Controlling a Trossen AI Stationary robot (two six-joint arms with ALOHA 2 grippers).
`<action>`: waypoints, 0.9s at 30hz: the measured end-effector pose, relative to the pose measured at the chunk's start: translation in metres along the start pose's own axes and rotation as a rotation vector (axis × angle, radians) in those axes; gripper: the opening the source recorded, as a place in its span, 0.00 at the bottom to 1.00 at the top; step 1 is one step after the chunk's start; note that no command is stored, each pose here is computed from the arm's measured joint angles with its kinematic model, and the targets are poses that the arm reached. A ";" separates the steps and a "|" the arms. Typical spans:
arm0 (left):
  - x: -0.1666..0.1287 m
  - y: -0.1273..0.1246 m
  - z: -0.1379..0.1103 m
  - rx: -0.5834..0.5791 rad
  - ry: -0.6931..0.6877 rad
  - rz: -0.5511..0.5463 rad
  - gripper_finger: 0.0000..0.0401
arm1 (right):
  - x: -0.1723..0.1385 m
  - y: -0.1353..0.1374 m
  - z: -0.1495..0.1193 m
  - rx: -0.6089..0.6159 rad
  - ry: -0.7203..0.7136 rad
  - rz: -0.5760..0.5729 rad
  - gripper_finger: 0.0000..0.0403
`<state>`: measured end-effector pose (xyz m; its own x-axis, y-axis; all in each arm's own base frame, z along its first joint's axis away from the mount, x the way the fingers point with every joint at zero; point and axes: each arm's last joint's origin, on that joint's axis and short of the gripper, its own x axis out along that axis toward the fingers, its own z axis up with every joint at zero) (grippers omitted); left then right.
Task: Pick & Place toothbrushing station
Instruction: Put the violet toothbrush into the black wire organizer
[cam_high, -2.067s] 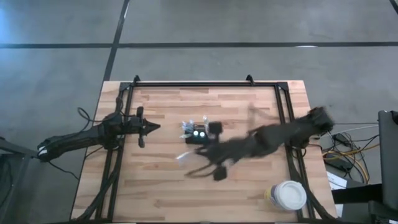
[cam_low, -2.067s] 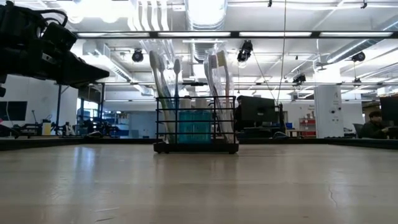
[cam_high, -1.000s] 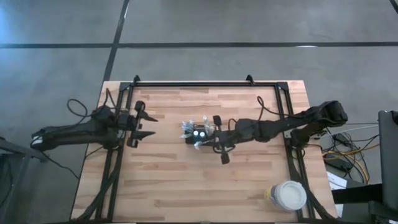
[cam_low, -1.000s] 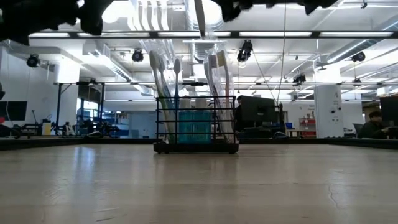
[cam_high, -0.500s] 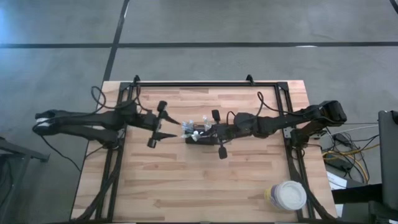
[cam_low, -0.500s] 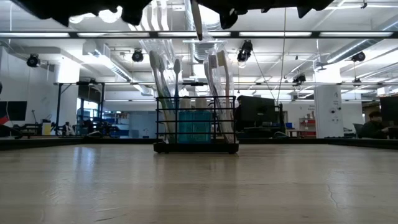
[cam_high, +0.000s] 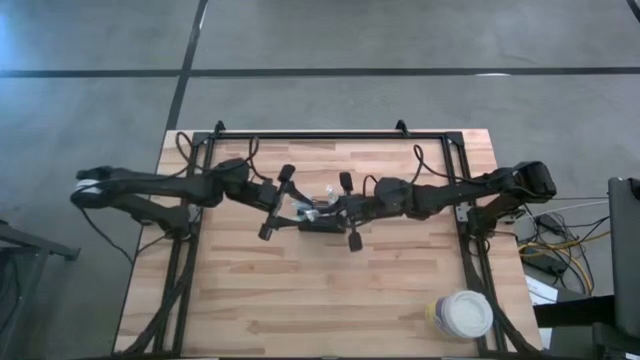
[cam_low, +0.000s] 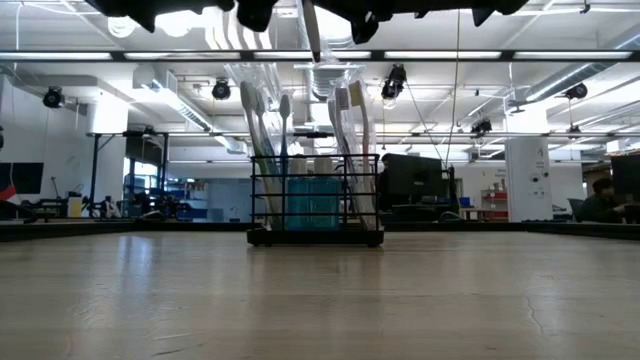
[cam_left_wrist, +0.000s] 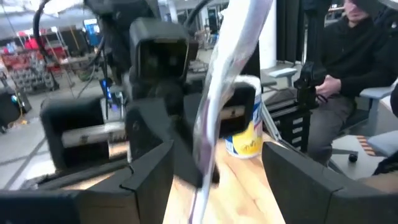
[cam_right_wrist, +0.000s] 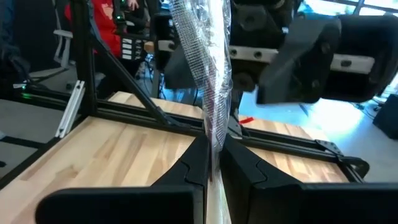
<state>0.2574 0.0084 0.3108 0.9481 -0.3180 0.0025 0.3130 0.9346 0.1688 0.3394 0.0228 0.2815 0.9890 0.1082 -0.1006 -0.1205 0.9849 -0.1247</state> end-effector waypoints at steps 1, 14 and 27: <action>0.002 0.001 0.002 0.007 -0.007 0.001 0.61 | 0.000 -0.001 0.000 0.000 0.000 -0.003 0.05; 0.023 0.008 -0.001 0.021 0.023 -0.008 0.61 | 0.010 -0.003 -0.010 0.003 0.033 -0.010 0.05; 0.014 0.006 0.009 0.051 -0.004 -0.014 0.33 | 0.010 -0.005 -0.006 -0.007 0.018 -0.015 0.05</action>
<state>0.2722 0.0080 0.3203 0.9433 -0.3319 0.0032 0.3232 0.9206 0.2191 0.3495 0.0185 0.2748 0.9890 0.0915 -0.1162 -0.1067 0.9854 -0.1328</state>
